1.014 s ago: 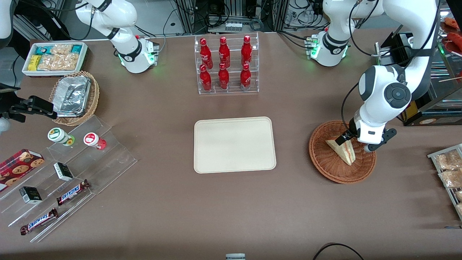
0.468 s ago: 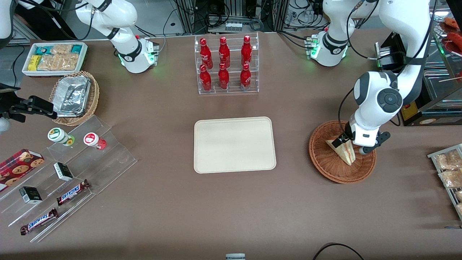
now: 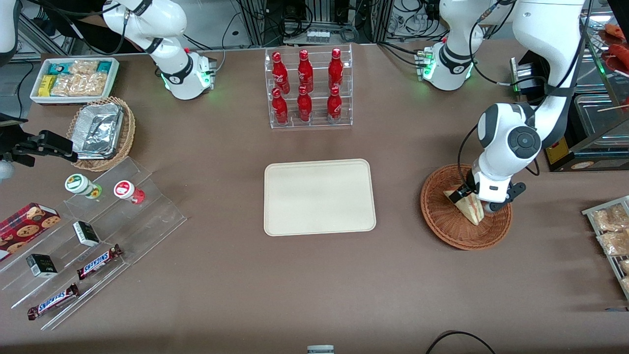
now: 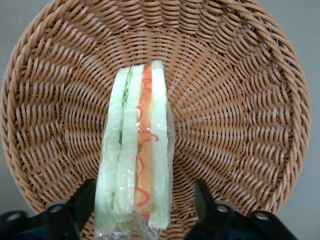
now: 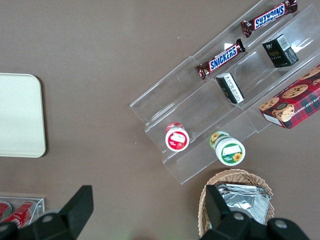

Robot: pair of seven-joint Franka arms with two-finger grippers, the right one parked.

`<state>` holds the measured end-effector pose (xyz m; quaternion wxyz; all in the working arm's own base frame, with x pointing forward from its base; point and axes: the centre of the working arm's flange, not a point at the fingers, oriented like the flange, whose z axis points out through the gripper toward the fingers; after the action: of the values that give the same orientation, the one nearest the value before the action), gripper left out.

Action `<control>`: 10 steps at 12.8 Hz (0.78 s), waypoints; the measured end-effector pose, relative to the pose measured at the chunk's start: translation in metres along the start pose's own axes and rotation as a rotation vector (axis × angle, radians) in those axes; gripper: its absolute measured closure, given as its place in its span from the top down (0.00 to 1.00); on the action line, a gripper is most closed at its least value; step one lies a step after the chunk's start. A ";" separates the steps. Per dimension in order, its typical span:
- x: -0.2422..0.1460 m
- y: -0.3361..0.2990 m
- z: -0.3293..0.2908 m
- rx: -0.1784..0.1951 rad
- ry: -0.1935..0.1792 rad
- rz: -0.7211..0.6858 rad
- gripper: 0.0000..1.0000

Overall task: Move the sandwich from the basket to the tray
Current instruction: 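Lift the sandwich and carry it with the left gripper over the tray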

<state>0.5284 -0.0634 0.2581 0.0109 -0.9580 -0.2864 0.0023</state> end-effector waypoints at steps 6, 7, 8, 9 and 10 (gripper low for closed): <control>0.000 0.000 -0.007 0.025 -0.001 0.026 0.28; -0.001 0.001 -0.013 0.041 -0.004 0.041 0.26; -0.002 0.004 -0.022 0.054 -0.008 0.061 0.25; -0.005 0.011 -0.032 0.067 -0.017 0.086 0.21; -0.009 0.019 -0.044 0.080 -0.027 0.112 0.15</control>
<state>0.5313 -0.0851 0.3017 0.0454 -0.9713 -0.2320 0.0273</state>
